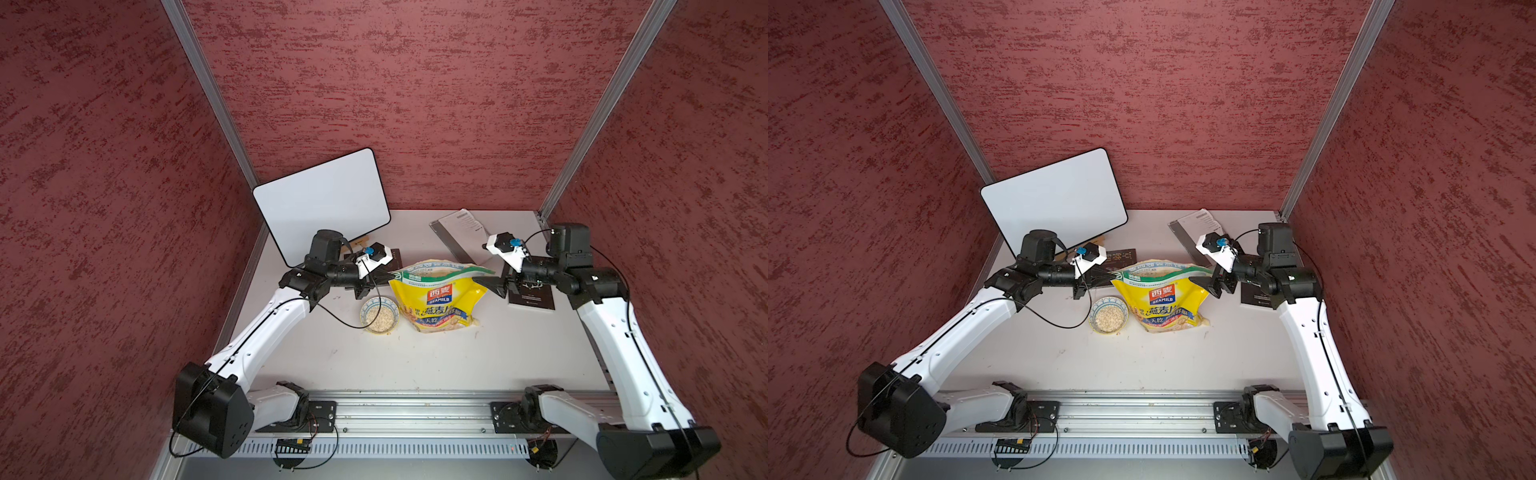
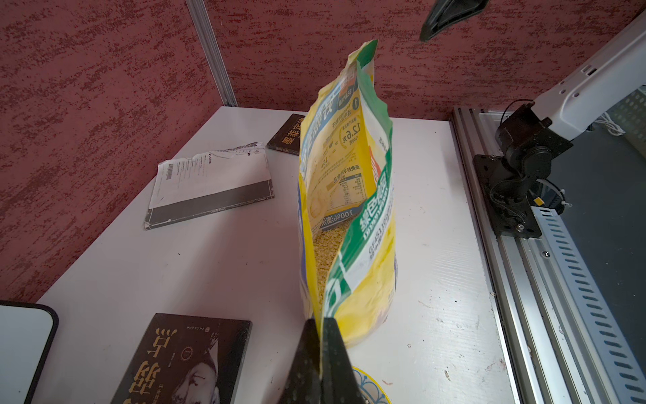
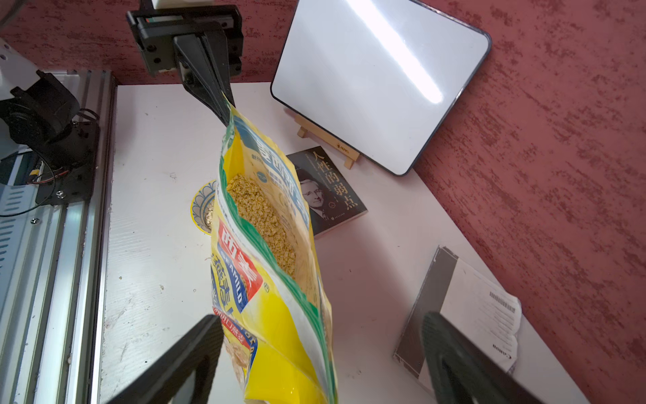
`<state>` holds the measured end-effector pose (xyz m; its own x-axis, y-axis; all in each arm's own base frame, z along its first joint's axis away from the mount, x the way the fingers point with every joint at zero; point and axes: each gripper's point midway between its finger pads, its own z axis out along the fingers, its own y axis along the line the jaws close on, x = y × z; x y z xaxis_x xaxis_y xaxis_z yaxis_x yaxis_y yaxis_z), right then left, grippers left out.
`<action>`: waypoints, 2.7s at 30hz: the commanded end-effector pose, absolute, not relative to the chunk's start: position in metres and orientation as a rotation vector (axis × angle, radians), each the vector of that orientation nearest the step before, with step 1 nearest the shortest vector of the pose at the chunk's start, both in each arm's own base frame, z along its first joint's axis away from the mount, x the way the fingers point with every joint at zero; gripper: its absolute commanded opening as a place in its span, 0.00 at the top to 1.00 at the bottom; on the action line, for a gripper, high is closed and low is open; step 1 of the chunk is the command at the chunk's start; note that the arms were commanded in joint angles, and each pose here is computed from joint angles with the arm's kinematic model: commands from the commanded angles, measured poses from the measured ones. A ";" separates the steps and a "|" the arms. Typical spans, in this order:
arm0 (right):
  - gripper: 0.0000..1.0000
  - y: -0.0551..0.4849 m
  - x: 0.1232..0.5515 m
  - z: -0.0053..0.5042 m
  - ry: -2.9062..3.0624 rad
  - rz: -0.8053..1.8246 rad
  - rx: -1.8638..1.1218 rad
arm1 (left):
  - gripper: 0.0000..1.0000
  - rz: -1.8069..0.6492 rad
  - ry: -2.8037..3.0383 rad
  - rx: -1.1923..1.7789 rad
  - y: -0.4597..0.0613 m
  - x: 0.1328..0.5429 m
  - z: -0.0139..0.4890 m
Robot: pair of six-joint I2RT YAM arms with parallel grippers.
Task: Pour the oats into the breakfast bowl
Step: Close the oats bag at the center of the board.
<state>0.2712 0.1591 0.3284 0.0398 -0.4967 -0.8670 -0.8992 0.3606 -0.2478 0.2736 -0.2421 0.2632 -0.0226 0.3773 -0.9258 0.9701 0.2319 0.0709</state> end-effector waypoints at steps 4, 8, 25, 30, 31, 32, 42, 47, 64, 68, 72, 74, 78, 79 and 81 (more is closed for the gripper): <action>0.02 0.183 0.278 0.310 1.664 0.455 -1.457 | 1.00 -0.773 1.472 1.304 -0.246 0.275 0.281; 0.01 0.199 0.280 0.299 1.668 0.449 -1.573 | 1.00 -0.768 1.472 1.302 -0.246 0.275 0.282; 0.60 0.204 0.284 0.268 1.796 0.400 -1.726 | 1.00 -0.702 1.477 1.267 -0.233 0.272 0.281; 0.73 0.204 0.284 0.273 1.781 0.389 -1.717 | 1.00 -0.698 1.484 1.264 -0.232 0.272 0.281; 0.75 0.204 0.284 0.273 1.780 0.387 -1.718 | 1.00 -0.697 1.488 1.264 -0.232 0.273 0.280; 0.78 0.203 0.284 0.272 1.783 0.381 -1.719 | 1.00 -0.692 1.488 1.262 -0.232 0.273 0.280; 1.00 0.193 0.282 0.276 1.801 0.307 -1.712 | 1.00 -0.679 1.497 1.256 -0.228 0.274 0.277; 1.00 0.187 0.283 0.280 1.811 0.295 -1.693 | 1.00 -0.644 1.504 1.257 -0.224 0.275 0.275; 1.00 0.173 0.291 0.274 1.863 0.260 -1.661 | 1.00 -0.629 1.492 1.260 -0.223 0.276 0.275; 0.82 0.166 0.291 0.272 1.883 0.232 -1.649 | 1.00 -0.630 1.491 1.262 -0.223 0.275 0.274; 0.85 0.161 0.292 0.269 1.906 0.221 -1.638 | 1.00 -0.627 1.491 1.262 -0.223 0.275 0.274; 0.98 0.158 0.293 0.268 1.917 0.213 -1.633 | 1.00 -0.625 1.489 1.262 -0.223 0.275 0.275; 1.00 0.148 0.293 0.272 1.930 0.192 -1.608 | 1.00 -0.605 1.494 1.256 -0.221 0.276 0.274; 1.00 0.145 0.292 0.274 1.932 0.182 -1.595 | 1.00 -0.596 1.496 1.253 -0.220 0.277 0.274; 1.00 0.135 0.293 0.277 1.946 0.156 -1.564 | 1.00 -0.575 1.501 1.248 -0.217 0.278 0.274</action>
<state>0.2930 0.1606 0.2678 -0.0573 -0.8242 -0.5634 -0.9447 0.2272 -0.2364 0.2722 -0.2254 0.2589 0.0364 0.4021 -0.9149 0.9389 0.2998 0.1692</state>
